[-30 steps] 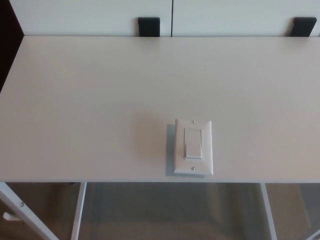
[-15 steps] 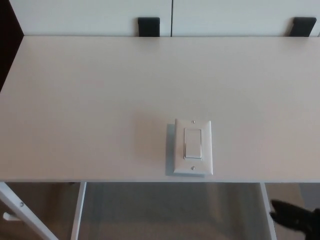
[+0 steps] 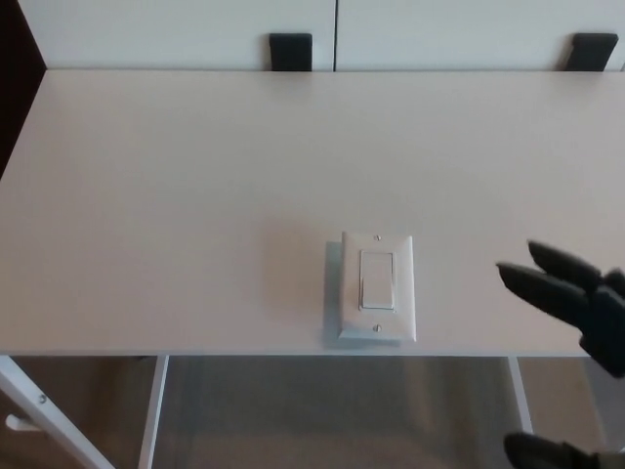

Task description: The robot walk towards a table in front and then clicks the light switch button using the right hand's index finger

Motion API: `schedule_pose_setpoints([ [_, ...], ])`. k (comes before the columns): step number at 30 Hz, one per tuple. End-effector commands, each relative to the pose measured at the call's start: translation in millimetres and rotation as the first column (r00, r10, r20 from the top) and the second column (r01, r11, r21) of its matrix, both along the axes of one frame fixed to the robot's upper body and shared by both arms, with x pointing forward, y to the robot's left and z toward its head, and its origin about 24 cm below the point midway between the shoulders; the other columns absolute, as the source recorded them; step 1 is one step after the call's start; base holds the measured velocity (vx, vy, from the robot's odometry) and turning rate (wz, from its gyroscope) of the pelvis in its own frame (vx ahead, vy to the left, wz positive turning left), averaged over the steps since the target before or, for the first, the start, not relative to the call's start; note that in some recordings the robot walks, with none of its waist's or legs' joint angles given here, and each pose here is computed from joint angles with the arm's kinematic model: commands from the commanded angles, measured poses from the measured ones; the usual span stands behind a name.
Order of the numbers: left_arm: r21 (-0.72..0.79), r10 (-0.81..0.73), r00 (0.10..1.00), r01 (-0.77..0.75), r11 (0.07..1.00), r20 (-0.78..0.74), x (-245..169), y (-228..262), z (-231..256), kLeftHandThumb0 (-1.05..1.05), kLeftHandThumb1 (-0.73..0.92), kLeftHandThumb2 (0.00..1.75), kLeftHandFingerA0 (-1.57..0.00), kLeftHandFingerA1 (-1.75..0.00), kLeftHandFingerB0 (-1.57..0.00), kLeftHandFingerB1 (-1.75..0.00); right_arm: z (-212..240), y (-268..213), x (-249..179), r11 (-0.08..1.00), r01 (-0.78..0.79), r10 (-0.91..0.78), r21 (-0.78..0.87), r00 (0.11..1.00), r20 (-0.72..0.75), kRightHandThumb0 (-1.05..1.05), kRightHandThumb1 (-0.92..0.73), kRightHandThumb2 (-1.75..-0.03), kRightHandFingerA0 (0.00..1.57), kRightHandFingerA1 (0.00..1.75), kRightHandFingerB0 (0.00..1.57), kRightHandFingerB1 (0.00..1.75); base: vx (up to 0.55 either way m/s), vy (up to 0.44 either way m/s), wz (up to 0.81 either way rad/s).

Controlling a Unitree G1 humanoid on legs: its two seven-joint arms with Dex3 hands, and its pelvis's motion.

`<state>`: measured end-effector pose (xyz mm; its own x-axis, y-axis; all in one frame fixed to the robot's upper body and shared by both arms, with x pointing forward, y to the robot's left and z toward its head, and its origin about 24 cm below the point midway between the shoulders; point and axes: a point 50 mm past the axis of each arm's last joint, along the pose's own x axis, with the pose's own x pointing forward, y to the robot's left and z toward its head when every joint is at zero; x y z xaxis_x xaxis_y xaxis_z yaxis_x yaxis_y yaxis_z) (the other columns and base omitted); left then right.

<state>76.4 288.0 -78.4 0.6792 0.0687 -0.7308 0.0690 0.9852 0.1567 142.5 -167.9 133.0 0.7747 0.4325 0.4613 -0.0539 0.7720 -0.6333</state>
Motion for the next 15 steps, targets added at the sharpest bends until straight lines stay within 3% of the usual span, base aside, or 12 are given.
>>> schedule_pose_setpoints([
  [1,0.043,-0.017,1.000,0.018,0.999,-0.026,4,6,6,-0.40,0.65,0.59,-0.42,-0.43,-0.36,-0.36,-13,10,64,0.709,0.261,-0.149,-0.655,0.963,0.223,-0.77,-0.56,-0.88,0.00,0.12,0.11,0.42,0.00,0.000,0.00],
  [5,0.026,-0.019,1.000,0.019,0.999,-0.017,5,7,7,-0.39,0.66,0.59,-0.40,-0.44,-0.34,-0.37,-22,13,78,0.672,0.279,-0.155,-0.686,0.959,0.238,-0.72,-0.53,-0.90,0.01,0.18,0.09,0.41,0.00,0.000,0.00],
  [6,0.026,-0.020,1.000,0.020,0.999,-0.017,5,7,7,-0.39,0.66,0.59,-0.40,-0.44,-0.34,-0.36,-25,14,81,0.659,0.286,-0.160,-0.696,0.957,0.242,-0.73,-0.69,-0.62,0.00,0.25,0.13,0.32,0.00,0.000,0.00],
  [10,0.029,-0.030,0.999,0.030,0.999,-0.013,6,5,9,-0.38,0.66,0.59,-0.39,-0.43,-0.34,-0.36,-30,14,88,0.630,0.302,-0.177,-0.715,0.953,0.247,-0.77,-0.68,-0.61,0.00,0.26,0.12,0.30,0.00,0.000,0.00],
  [11,0.031,-0.031,0.999,0.032,0.999,-0.013,6,4,9,-0.37,0.66,0.59,-0.40,-0.43,-0.34,-0.36,-32,14,91,0.620,0.304,-0.182,-0.724,0.952,0.245,-0.77,-0.54,-0.93,0.00,0.15,0.09,0.36,0.00,0.000,0.00],
  [12,0.033,-0.033,0.999,0.034,0.999,-0.014,7,4,10,-0.37,0.66,0.59,-0.40,-0.43,-0.34,-0.36,-35,14,94,0.603,0.308,-0.190,-0.736,0.952,0.242,-0.77,-0.54,-0.93,0.00,0.15,0.09,0.36,0.00,0.000,0.00],
  [13,0.034,-0.033,0.999,0.034,0.999,-0.013,8,4,11,-0.37,0.66,0.59,-0.40,-0.43,-0.34,-0.36,-37,15,96,0.590,0.311,-0.198,-0.745,0.950,0.240,-0.87,-0.59,-0.92,0.00,0.04,0.10,0.32,0.00,0.000,0.00],
  [14,0.032,-0.037,0.999,0.038,0.999,-0.010,8,3,11,-0.37,0.67,0.59,-0.39,-0.43,-0.33,-0.36,-39,16,97,0.582,0.310,-0.202,-0.752,0.951,0.236,-0.82,-0.58,-0.94,0.00,0.11,0.11,0.35,0.00,0.000,0.00],
  [15,0.031,-0.040,0.999,0.040,0.999,-0.007,8,4,11,-0.38,0.66,0.59,-0.38,-0.43,-0.33,-0.36,-40,17,99,0.574,0.309,-0.205,-0.758,0.951,0.233,-0.79,-0.74,-0.62,0.00,0.19,0.10,0.30,0.00,0.000,0.00],
])
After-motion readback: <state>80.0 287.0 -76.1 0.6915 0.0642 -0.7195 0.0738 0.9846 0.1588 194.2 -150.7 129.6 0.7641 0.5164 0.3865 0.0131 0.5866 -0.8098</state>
